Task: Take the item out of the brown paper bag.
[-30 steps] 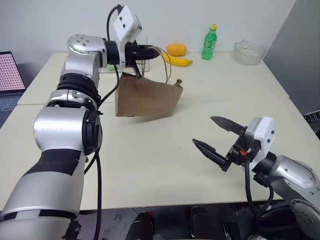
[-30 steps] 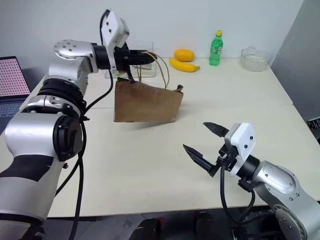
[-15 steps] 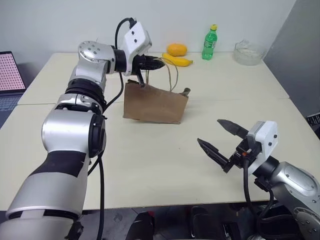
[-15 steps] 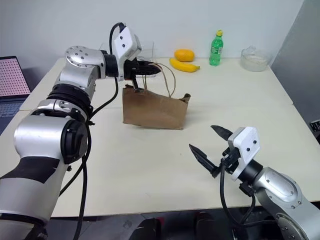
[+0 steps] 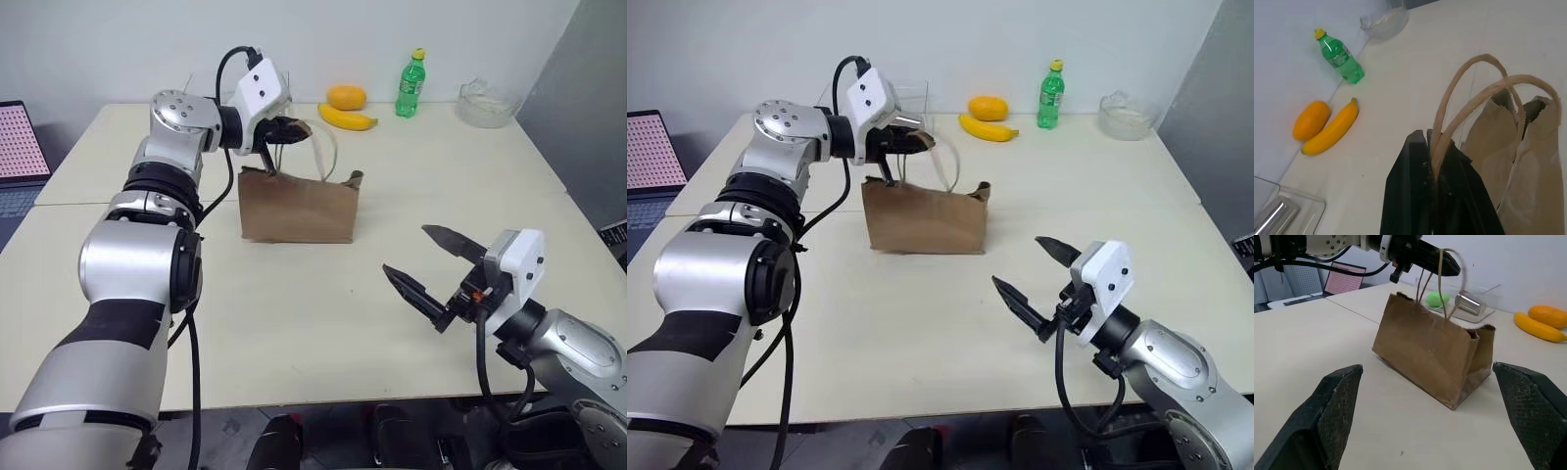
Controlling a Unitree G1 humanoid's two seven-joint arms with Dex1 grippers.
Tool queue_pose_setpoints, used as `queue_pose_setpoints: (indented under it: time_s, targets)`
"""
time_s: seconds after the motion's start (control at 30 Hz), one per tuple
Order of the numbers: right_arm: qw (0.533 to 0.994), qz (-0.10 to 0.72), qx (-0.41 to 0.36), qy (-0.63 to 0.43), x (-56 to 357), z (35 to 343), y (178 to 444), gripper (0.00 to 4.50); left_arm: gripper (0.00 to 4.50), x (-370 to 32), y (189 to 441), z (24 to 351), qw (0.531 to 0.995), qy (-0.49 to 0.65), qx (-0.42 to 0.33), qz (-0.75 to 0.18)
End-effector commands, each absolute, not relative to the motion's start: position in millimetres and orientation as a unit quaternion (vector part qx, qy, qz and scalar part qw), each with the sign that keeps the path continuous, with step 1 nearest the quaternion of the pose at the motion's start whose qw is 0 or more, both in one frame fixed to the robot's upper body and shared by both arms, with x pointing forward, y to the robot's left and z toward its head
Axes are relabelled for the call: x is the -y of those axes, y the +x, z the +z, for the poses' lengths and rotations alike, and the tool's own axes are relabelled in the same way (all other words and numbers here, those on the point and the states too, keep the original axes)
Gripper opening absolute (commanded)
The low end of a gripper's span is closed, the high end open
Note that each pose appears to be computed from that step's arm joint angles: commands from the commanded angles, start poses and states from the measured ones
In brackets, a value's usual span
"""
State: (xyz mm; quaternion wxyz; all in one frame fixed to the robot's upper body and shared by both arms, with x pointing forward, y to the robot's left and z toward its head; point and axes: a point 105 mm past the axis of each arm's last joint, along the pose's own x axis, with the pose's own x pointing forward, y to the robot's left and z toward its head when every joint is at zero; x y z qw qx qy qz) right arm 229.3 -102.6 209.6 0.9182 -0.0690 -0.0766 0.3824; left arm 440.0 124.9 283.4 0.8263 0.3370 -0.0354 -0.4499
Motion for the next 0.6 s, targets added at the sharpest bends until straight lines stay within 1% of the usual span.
queue_pose_setpoints:
  time_s: [0.03,0.07,0.33,0.47,0.6]
  targets:
    - [0.907,0.400,0.101,-0.078,96,219,223,4.50,1.55,-136,437,291,0.825,0.344,0.037,-0.447]
    - [0.907,0.402,0.100,-0.078,96,219,223,4.50,1.78,-139,436,290,0.825,0.343,0.033,-0.448]
    - [0.899,0.421,0.091,-0.084,94,214,226,4.50,4.29,-167,427,289,0.836,0.303,0.030,-0.457]
    - [0.894,0.430,0.088,-0.087,92,212,230,4.50,4.29,-185,419,288,0.843,0.268,0.027,-0.465]
    - [0.892,0.433,0.092,-0.086,91,211,235,4.50,4.29,-205,409,285,0.855,0.236,0.040,-0.459]
